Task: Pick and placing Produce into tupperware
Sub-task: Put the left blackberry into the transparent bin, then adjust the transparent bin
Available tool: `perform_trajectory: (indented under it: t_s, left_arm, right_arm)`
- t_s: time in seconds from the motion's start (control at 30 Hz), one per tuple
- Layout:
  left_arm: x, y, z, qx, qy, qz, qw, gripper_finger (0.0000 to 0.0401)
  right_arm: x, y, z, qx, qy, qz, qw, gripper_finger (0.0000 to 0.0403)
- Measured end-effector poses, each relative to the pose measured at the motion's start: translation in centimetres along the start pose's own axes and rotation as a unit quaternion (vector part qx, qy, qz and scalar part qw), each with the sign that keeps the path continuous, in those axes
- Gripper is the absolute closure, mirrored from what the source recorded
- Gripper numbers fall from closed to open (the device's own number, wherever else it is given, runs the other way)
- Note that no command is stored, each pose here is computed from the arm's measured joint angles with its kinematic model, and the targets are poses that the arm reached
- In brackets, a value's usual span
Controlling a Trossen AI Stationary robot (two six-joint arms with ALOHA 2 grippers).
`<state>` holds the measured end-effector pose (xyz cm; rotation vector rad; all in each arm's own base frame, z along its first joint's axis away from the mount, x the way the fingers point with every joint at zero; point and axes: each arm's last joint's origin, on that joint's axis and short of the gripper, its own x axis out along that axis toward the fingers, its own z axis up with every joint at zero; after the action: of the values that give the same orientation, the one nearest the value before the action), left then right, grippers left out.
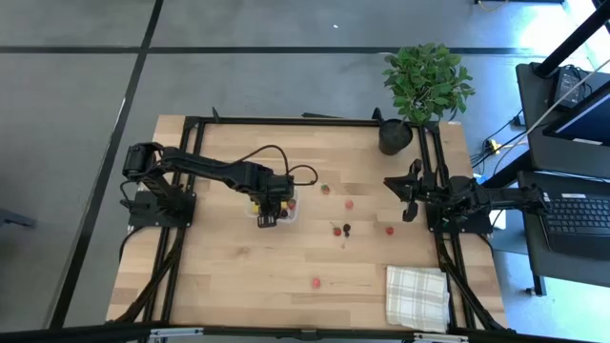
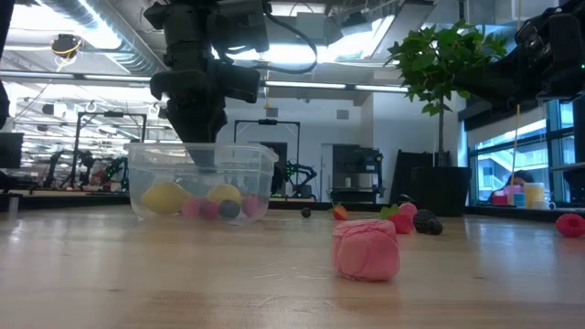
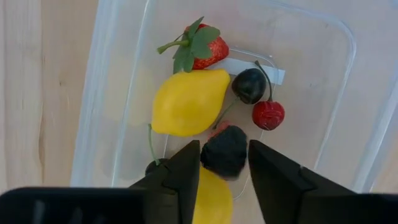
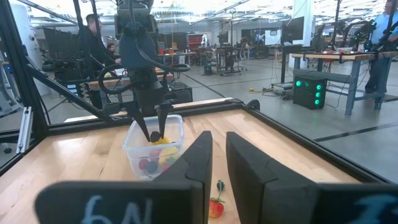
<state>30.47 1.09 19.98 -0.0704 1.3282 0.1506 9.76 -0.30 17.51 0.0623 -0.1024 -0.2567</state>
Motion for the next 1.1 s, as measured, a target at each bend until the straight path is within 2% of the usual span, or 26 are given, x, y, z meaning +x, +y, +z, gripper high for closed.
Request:
perform_trajectory:
  t_s: [0.2, 0.33, 0.53, 0.83, 0.97, 1.1]
  left_arm:
    - [0.0, 0.0, 0.0, -0.008, 0.0, 0.001, 1.0, 0.0207]
    - [0.0, 0.0, 0.0, -0.007, 0.0, 0.001, 1.0, 0.0187]
    - [-1.1, -0.1, 1.0, -0.007, -0.02, -0.019, 1.0, 0.0183]
    - [-4.1, 0.1, 2.1, 0.035, -0.026, -0.027, 0.999, 0.0183]
    - [-6.2, 0.8, 1.9, 0.037, -0.064, -0.024, 0.997, 0.0183]
    - [-9.5, 1.6, 0.9, 0.03, -0.122, -0.008, 0.992, 0.0183]
  right_arm:
    - [0.0, 0.0, 0.0, 0.0, 0.0, 0.0, 1.0, 0.0352]
    - [0.0, 0.0, 0.0, -0.001, 0.0, 0.0, 1.0, 0.0352]
    - [0.0, 0.0, 0.0, -0.002, 0.0, 0.0, 1.0, 0.0352]
    - [0.0, 0.0, 0.0, 0.0, 0.0, 0.0, 1.0, 0.0352]
    - [0.0, 0.0, 0.0, 0.002, 0.0, 0.0, 1.0, 0.0352]
    - [0.0, 0.0, 0.0, 0.002, 0.0, 0.0, 1.0, 0.0352]
